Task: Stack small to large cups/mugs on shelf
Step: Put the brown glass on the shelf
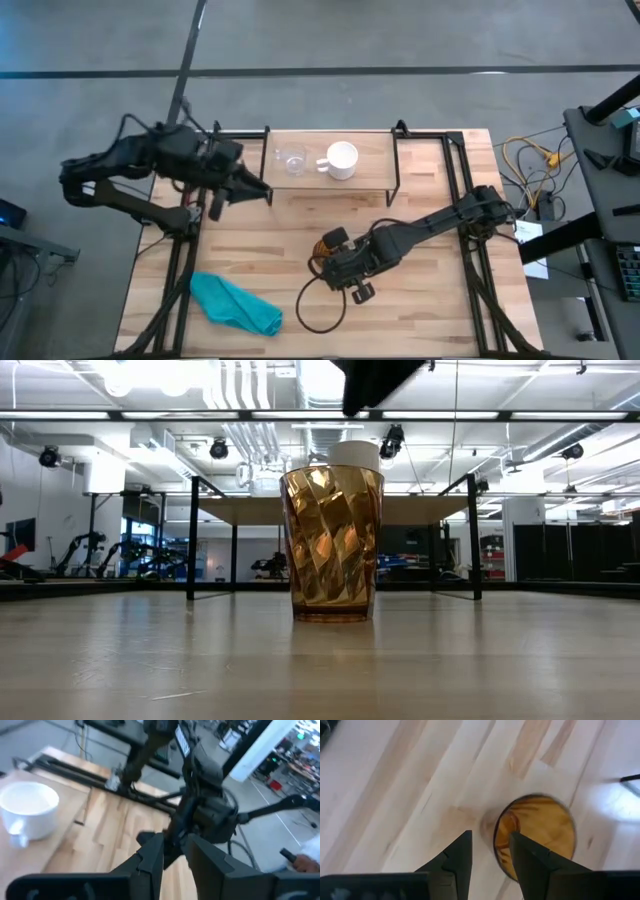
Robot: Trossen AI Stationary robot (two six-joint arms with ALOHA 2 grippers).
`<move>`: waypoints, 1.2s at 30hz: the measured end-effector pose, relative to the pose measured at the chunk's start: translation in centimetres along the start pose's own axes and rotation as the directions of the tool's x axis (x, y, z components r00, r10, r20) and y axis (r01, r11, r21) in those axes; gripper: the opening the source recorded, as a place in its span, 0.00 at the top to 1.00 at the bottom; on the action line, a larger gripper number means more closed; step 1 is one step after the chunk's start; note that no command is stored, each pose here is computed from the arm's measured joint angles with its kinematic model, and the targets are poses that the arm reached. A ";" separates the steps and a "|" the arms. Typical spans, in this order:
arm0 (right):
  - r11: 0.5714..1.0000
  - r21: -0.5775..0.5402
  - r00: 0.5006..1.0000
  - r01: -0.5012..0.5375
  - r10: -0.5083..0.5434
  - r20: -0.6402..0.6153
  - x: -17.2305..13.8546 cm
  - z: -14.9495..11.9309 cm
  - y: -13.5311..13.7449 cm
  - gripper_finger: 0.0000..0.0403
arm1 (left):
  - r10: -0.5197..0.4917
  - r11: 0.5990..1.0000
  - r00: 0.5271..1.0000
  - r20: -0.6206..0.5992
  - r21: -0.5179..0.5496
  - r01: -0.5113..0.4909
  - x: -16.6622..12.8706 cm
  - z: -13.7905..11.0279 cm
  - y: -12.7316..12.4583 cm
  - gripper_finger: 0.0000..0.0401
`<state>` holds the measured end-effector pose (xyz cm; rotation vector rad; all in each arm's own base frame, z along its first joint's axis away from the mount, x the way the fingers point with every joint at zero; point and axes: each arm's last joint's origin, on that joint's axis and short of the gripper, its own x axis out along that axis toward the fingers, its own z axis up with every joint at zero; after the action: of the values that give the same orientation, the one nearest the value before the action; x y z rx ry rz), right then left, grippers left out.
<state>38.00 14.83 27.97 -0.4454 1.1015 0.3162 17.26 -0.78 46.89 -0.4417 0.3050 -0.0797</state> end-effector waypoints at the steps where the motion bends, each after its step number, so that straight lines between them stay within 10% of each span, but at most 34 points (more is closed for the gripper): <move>1: 1.000 -0.004 1.000 -0.002 0.002 -0.013 0.3 -0.2 0.0 0.69 | 0.009 1.000 1.000 0.016 0.003 -0.009 -0.4 0.0 0.0 0.81; 36: 0.998 -0.039 0.996 0.054 -0.056 -0.071 4.5 -2.8 -0.8 0.77 | 0.064 0.995 0.998 -0.004 0.079 -0.063 1.0 -0.2 0.4 0.81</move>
<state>38.12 12.90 22.99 -0.5220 1.1526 0.2742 18.17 -0.64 46.24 -0.3535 0.3211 -0.0312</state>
